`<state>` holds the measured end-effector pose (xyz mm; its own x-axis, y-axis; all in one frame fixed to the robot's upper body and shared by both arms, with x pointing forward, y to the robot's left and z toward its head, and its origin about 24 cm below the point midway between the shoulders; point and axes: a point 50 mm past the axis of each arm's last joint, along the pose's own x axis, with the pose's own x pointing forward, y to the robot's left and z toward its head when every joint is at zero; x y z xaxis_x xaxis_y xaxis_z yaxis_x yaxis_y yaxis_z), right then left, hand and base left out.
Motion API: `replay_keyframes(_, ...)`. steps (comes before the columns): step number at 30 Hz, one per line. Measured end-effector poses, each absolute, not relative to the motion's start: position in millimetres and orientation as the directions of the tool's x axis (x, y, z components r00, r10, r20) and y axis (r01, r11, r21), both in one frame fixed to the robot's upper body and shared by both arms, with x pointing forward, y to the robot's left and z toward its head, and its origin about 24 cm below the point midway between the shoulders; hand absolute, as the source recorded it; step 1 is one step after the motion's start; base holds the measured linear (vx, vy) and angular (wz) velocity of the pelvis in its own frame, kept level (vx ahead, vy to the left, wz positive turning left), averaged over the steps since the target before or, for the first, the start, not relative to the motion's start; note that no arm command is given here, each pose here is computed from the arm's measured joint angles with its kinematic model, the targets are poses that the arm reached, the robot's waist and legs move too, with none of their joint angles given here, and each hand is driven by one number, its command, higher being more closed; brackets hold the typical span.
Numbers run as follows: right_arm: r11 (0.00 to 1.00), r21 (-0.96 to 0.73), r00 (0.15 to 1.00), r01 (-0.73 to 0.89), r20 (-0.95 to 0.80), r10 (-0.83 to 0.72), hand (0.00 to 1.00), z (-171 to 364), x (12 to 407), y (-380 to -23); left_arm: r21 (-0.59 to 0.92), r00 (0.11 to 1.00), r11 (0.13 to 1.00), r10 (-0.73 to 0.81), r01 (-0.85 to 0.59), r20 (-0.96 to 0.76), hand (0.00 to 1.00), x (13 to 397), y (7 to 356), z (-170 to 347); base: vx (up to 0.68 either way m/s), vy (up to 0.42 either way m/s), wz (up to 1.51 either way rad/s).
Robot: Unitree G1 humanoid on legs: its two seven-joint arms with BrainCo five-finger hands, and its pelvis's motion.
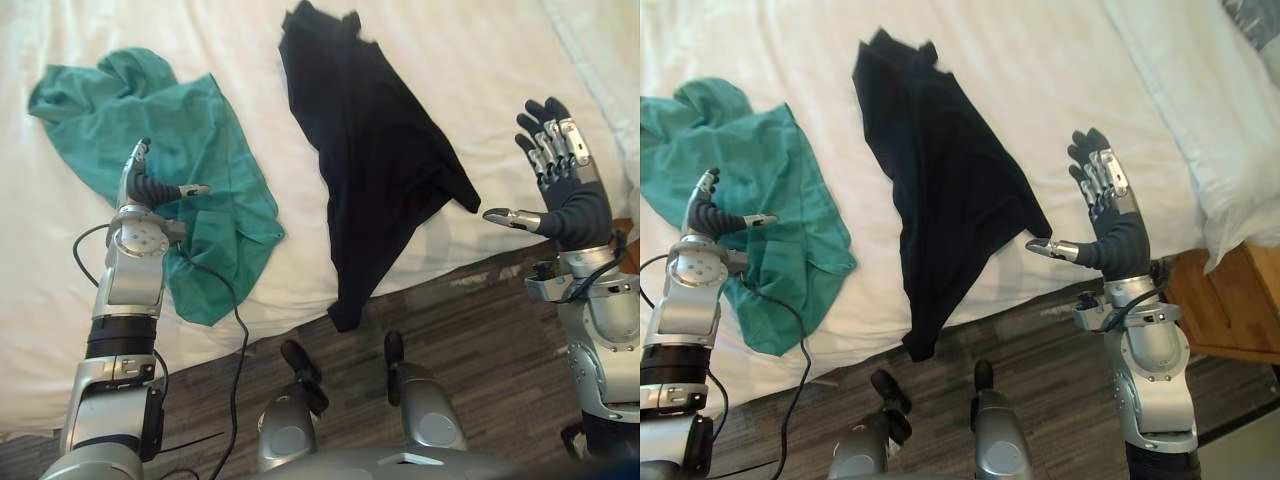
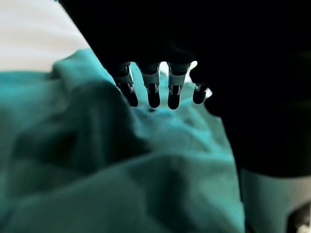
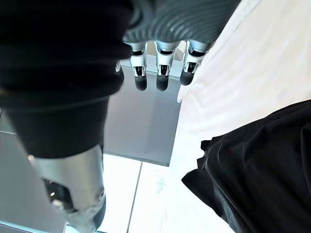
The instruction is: Tidy the bed and pick cloth on bed and put in laundry
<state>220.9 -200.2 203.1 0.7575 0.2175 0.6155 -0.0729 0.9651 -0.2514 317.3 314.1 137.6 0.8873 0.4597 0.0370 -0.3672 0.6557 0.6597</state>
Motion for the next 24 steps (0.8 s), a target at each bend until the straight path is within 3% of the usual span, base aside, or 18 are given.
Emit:
replay_keyframes(4,0.967,-0.246,0.734,-0.069,0.644,0.216,0.0,211.5,221.7,-202.2,0.723,0.878,0.613,0.479,-0.32,-0.017,0.0,320.7,315.1,128.3,0.06,-0.054,-0.06)
replay_keyframes(5,0.966,-0.249,0.726,-0.07,0.651,0.22,0.0,213.9,221.9,-201.6,0.729,0.875,0.608,0.483,-0.314,-0.027,1.0,322.3,313.5,126.0,0.06,-0.049,-0.03)
replay_keyframes(14,0.917,-0.384,0.638,-0.111,0.68,0.362,0.0,236.7,227.7,-180.9,0.835,0.842,0.522,0.518,-0.173,-0.149,1.0,321.0,319.0,103.8,0.06,-0.042,-0.1)
replay_keyframes(19,0.836,-0.519,0.692,-0.178,0.538,0.482,0.0,211.9,235.1,-151.1,0.709,0.915,0.693,0.36,-0.131,-0.184,1.0,306.5,315.9,75.7,0.08,-0.005,0.16)
replay_keyframes(24,0.796,-0.579,0.781,-0.173,0.412,0.47,0.0,185.7,247.2,-142.4,0.571,0.97,0.82,0.172,-0.045,-0.171,1.0,288.9,296.7,58.9,0.12,-0.083,0.42)
